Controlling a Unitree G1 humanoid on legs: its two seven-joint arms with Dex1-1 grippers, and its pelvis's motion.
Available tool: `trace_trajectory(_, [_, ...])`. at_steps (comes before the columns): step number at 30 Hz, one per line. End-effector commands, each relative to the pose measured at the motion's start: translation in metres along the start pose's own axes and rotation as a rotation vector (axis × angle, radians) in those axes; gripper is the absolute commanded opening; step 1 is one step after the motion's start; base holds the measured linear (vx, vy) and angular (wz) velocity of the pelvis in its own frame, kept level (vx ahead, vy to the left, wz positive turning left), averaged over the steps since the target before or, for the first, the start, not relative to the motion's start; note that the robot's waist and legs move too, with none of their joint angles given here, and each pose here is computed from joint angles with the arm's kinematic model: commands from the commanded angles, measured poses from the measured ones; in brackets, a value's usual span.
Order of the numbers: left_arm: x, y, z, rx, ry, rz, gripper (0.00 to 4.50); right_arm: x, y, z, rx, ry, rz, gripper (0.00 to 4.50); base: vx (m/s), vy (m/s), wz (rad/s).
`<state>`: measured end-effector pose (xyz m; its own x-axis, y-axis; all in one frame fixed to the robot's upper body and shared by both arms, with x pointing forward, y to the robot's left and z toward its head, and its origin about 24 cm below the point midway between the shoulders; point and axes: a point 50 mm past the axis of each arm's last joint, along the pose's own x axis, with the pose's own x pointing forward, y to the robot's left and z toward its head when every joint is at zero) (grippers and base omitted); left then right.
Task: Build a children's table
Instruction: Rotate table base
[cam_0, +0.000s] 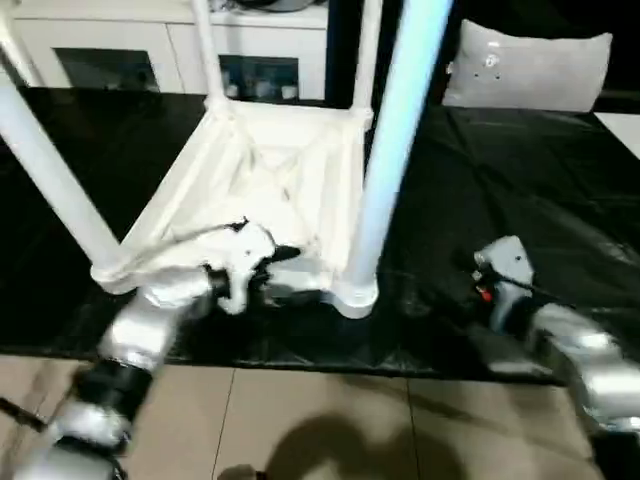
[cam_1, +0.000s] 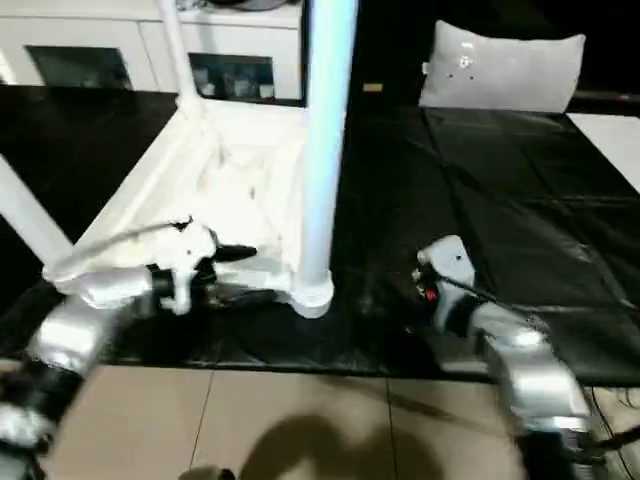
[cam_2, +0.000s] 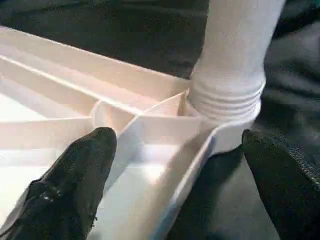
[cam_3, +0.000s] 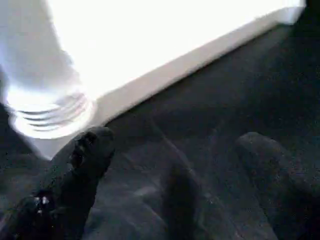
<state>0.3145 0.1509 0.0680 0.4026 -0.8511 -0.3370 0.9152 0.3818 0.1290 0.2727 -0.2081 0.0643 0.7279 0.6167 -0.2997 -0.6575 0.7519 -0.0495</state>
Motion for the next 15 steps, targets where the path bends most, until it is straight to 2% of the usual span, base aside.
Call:
trace_trajectory(1, [0.004, 0.001, 0.001, 0.061, 0.053, -0.075, 4.27, -0.004, 0.007, 0.007, -0.024, 0.001, 0.107, 4.5, 0.0, 0.0, 0.0])
trace_trajectory(9, [0.012, 0.002, 0.002, 0.103, 0.115, -0.18, 3.59, -0.01, 0.02, 0.01, -0.045, 0.033, 0.255, 4.5, 0.0, 0.0, 0.0])
trace_trajectory(12, [0.018, 0.004, 0.0, 0.144, 0.164, -0.204, 3.47, -0.015, 0.018, 0.008, -0.066, 0.061, 0.276, 4.5, 0.0, 0.0, 0.0])
trace_trajectory(15, [0.022, 0.007, 0.004, 0.146, 0.153, -0.202, 3.22, -0.018, 0.017, 0.01, -0.068, 0.063, 0.286, 4.5, 0.0, 0.0, 0.0])
